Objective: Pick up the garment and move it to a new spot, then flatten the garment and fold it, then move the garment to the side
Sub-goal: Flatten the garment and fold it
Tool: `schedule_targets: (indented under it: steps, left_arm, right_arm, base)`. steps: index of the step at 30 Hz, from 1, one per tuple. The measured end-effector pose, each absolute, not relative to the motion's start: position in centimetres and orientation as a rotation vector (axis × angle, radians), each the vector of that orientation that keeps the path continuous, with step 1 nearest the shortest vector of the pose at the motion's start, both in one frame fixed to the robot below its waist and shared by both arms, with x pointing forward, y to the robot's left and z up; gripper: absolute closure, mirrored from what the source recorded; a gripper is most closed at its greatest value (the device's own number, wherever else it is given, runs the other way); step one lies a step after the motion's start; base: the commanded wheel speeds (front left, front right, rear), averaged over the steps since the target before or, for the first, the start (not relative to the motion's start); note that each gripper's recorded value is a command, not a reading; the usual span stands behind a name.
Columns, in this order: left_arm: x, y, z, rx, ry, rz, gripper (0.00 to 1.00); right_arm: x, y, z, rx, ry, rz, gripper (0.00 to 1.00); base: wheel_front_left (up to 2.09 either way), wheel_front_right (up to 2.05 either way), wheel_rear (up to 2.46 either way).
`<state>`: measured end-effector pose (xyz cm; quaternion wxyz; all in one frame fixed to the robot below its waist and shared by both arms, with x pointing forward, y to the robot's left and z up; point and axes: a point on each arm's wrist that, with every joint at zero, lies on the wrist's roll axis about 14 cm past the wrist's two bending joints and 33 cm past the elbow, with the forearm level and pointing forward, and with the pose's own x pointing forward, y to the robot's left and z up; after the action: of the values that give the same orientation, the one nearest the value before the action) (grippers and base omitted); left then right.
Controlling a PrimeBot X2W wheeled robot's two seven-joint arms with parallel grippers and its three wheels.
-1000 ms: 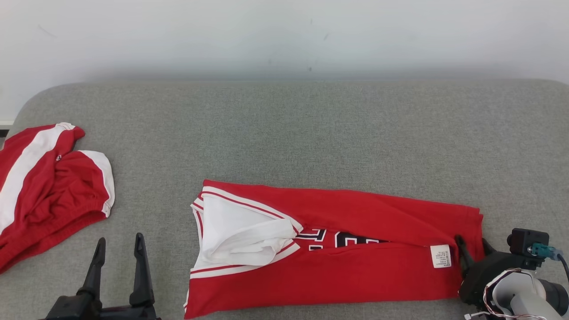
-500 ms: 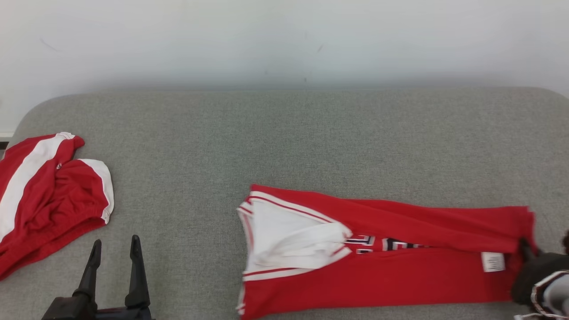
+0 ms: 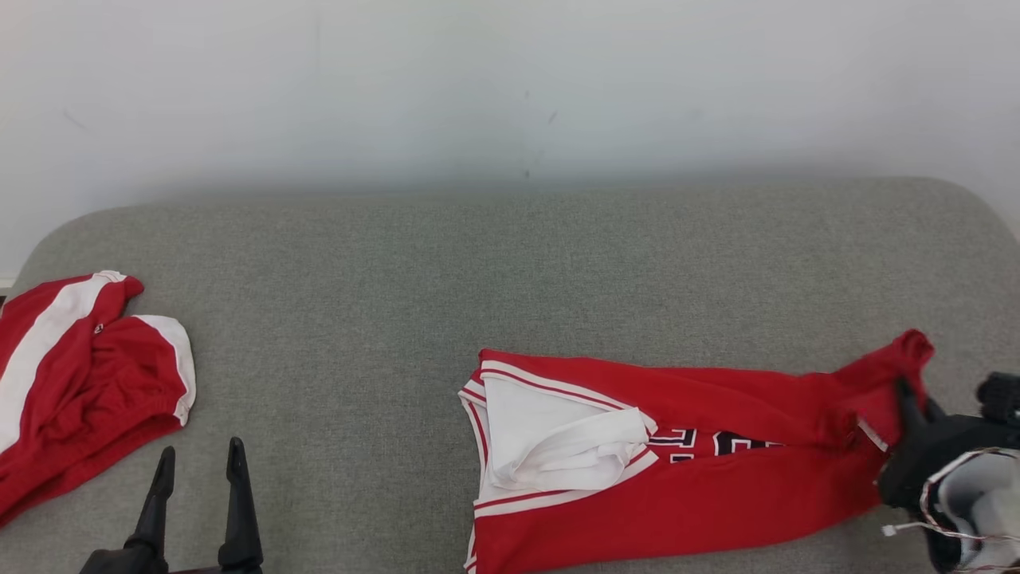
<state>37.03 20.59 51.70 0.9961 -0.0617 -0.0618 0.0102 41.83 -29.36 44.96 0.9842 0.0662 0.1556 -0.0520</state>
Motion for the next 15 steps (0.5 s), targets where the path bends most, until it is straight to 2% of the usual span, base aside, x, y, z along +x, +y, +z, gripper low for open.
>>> schedule_targets:
  steps: [15]
  left_arm:
    - [36.0,20.9,51.6,-0.133,-0.12,0.04,0.0]
  right_arm:
    - [43.3,-10.5,49.1,0.304,0.246,0.321,1.0]
  base:
    - [0.0,0.0,0.0]
